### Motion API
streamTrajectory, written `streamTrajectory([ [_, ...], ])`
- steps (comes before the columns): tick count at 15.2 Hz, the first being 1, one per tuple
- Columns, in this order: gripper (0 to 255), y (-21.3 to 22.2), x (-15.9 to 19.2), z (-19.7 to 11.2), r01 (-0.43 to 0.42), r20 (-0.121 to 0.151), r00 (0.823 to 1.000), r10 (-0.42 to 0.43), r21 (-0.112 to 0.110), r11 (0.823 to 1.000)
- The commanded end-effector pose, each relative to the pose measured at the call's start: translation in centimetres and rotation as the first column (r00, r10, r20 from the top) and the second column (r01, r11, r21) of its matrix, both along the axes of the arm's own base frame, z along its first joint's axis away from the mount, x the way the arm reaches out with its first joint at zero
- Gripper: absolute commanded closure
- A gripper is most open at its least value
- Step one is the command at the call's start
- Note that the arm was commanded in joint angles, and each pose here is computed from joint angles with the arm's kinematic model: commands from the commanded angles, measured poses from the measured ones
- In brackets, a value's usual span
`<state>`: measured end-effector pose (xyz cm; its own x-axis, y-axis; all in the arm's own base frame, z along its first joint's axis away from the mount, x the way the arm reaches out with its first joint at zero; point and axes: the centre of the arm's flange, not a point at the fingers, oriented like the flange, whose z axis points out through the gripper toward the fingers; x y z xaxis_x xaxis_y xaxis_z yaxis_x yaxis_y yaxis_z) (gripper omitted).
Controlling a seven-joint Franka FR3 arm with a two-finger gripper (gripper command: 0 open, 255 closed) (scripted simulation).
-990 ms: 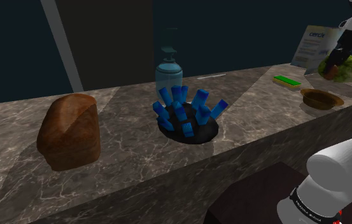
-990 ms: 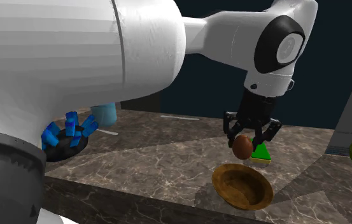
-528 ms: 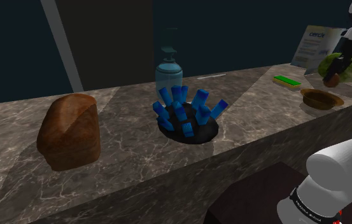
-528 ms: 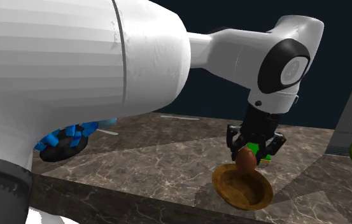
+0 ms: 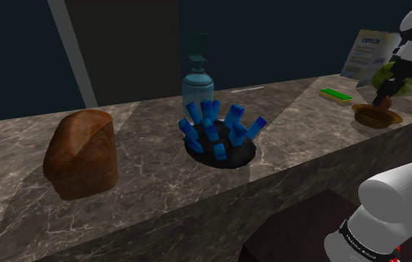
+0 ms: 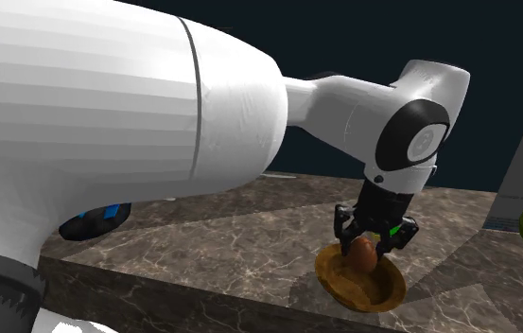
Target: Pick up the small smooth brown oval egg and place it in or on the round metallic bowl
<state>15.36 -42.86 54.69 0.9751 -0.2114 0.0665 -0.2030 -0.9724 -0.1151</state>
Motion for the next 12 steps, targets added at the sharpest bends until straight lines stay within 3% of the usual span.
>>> streamTrajectory([
  [1, 255, 0.03, 0.06, -0.24, 0.000, 0.000, 1.000, 0.000, 0.000, 1.000],
  [7, 255, 0.03, 0.06, -0.24, 0.000, 0.000, 1.000, 0.000, 0.000, 1.000],
  [8, 0, 0.03, 0.06, -0.24, 0.000, 0.000, 1.000, 0.000, 0.000, 1.000],
  [12, 0, 0.03, 0.06, -0.25, 0.000, 0.000, 1.000, 0.000, 0.000, 1.000],
])
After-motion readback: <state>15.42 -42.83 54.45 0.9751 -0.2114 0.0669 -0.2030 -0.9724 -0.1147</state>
